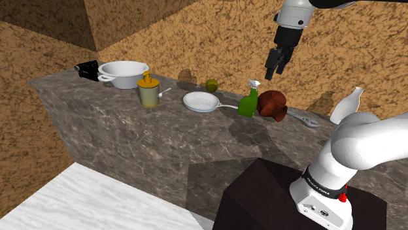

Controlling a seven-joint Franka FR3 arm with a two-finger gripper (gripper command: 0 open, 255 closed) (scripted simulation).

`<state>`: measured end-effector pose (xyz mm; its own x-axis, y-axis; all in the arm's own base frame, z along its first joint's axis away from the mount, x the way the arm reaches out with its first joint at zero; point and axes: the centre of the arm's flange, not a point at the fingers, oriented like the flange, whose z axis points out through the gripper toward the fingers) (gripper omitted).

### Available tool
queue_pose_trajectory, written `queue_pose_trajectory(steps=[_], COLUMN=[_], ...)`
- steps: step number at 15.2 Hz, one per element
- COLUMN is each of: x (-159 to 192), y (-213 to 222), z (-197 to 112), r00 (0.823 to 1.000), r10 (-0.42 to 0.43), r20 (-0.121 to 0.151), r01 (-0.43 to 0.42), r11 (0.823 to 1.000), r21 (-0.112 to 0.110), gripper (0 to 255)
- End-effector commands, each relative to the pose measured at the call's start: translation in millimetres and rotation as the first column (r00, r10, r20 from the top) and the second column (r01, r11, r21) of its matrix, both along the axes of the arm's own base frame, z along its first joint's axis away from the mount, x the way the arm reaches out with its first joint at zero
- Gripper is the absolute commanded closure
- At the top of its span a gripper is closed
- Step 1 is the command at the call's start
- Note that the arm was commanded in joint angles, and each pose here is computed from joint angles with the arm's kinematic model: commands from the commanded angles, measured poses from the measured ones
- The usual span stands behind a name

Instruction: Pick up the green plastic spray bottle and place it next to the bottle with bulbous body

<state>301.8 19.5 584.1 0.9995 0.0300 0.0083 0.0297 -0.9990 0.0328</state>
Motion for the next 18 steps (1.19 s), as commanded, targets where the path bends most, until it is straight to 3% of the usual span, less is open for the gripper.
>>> queue_pose_trajectory(steps=[1, 18], x=[0.0, 98.3], y=[0.0, -191.4], z=[0.0, -83.4], r00=[1.000, 0.986], r10=[0.000, 0.164], r20=[0.000, 0.041], r01=[0.000, -0.167], r11=[1.000, 0.984], r21=[0.000, 0.063], gripper=[0, 0])
